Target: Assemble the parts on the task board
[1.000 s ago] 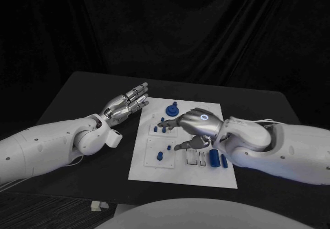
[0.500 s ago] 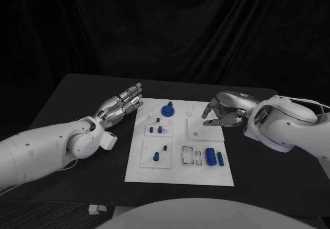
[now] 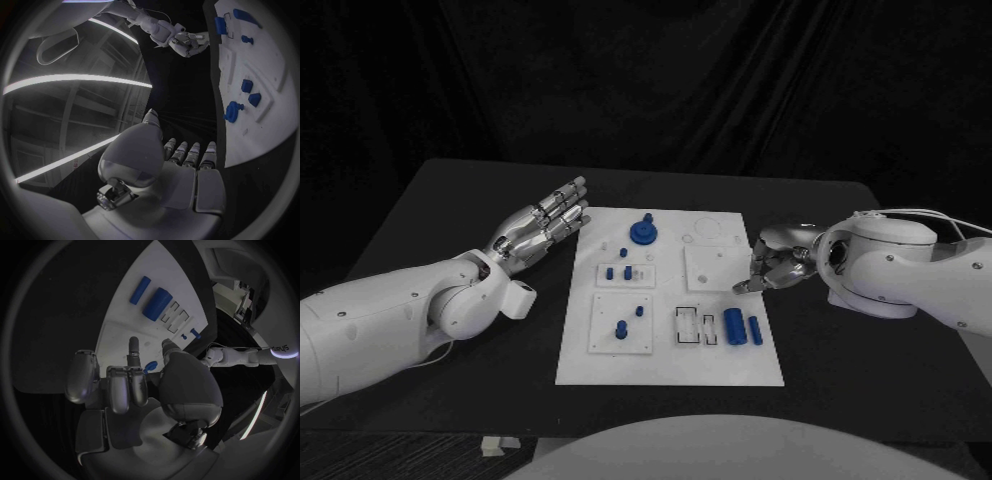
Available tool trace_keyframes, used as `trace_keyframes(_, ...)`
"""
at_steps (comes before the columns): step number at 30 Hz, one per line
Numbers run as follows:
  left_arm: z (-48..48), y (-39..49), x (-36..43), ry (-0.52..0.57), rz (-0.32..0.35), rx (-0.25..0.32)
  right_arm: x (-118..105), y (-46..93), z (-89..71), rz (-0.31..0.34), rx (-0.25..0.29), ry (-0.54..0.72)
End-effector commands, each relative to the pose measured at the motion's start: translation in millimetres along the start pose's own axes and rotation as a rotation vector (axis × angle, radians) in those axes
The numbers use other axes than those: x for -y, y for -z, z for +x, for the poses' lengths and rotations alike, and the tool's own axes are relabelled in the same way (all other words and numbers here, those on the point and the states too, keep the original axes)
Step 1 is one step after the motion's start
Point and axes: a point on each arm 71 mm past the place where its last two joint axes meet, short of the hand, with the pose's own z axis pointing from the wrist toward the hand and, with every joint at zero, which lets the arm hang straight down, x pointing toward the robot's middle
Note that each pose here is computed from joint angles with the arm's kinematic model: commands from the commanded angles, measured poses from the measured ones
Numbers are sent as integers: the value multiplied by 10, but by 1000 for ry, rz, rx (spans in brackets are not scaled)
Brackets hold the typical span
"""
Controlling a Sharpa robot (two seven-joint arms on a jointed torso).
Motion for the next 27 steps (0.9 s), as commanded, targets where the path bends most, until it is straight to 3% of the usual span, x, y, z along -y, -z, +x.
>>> trace_keyframes(1, 15, -4, 3, 10, 14, -3, 43, -14, 71, 79, -54, 66)
trace_keyframes(15, 11, 7, -10, 13, 6, -5, -36, -55, 173, 64, -40, 51)
trace_keyframes(27, 6, 18, -18, 15, 2, -5, -91, -54, 300, 54, -97, 41)
